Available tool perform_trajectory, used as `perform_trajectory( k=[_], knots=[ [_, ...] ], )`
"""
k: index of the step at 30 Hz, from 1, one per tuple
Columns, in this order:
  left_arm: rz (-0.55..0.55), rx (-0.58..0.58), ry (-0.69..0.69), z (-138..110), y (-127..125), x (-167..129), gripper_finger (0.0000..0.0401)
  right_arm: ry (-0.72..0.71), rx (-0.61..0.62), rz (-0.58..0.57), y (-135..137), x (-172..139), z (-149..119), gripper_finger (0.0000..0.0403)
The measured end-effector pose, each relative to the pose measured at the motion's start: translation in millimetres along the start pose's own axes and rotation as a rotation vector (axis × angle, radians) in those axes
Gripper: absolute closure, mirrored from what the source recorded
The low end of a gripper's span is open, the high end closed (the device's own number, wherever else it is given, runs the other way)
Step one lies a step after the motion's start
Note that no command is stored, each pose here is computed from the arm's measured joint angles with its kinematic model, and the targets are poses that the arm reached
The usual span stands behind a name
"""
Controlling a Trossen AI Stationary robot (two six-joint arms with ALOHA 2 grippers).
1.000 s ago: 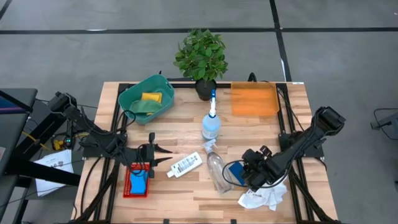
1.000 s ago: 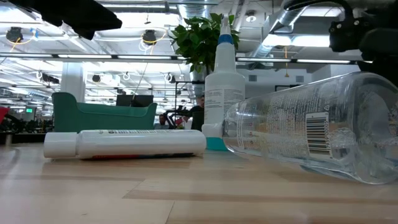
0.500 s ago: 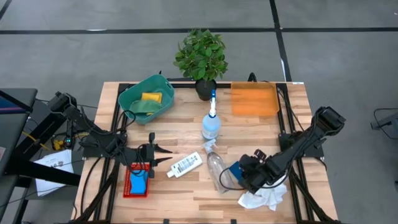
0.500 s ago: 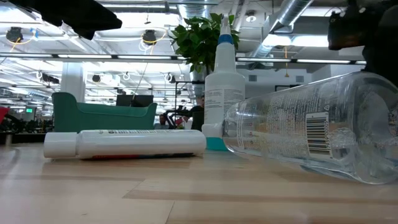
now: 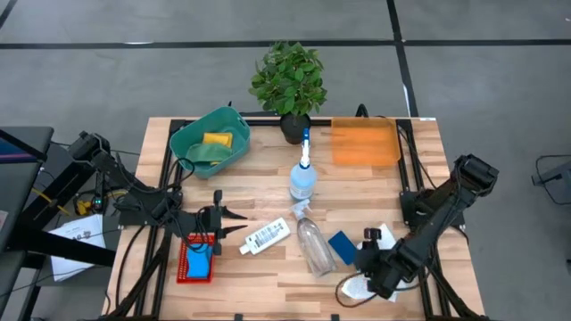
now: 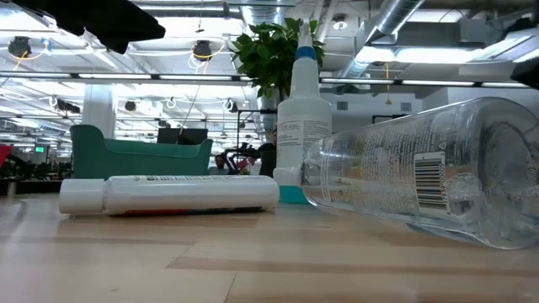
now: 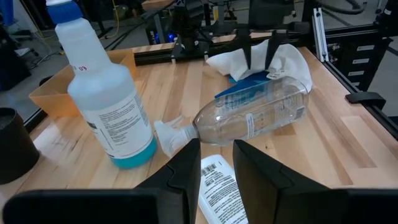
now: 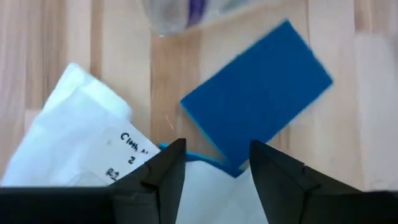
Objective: Pick & Place Kitchen Items
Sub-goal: Put the blue sponge into the red bin
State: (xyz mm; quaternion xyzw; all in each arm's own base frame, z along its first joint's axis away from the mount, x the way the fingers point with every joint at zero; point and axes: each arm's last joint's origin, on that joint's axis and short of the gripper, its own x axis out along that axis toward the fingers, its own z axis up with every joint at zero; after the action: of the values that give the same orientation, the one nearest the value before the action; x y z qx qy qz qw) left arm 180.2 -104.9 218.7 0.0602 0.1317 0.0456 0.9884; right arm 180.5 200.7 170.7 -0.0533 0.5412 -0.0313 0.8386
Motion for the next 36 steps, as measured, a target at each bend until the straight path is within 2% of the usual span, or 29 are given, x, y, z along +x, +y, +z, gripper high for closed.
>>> perform_trajectory(
  k=[3, 7, 16, 21, 31, 36],
  knots=[
    [0.0, -0.004, -0.005, 1, 0, 0, 0.0311, -0.049, -0.098, 0.002, 3, -1, 2, 0.0232],
    [-0.001, -0.005, -0.006, 1, 0, 0, 0.0311, -0.085, -0.169, -0.006, 3, 0, 6, 0.0232],
    [0.0, -0.003, -0.005, 1, 0, 0, 0.0311, 0.009, -0.295, -0.062, 15, 28, 6, 0.0232],
    [-0.001, -0.009, -0.014, 2, 0, 0, 0.0311, 0.043, -0.333, -0.075, 27, 34, 6, 0.0232],
    [-0.002, 0.0, -0.028, 3, 0, 0, 0.0311, 0.115, -0.371, -0.126, 30, 50, 0, 0.0232],
    [-0.001, 0.001, -0.027, 3, 0, 0, 0.0311, 0.115, -0.355, -0.12, 27, 48, 3, 0.0257]
  ],
)
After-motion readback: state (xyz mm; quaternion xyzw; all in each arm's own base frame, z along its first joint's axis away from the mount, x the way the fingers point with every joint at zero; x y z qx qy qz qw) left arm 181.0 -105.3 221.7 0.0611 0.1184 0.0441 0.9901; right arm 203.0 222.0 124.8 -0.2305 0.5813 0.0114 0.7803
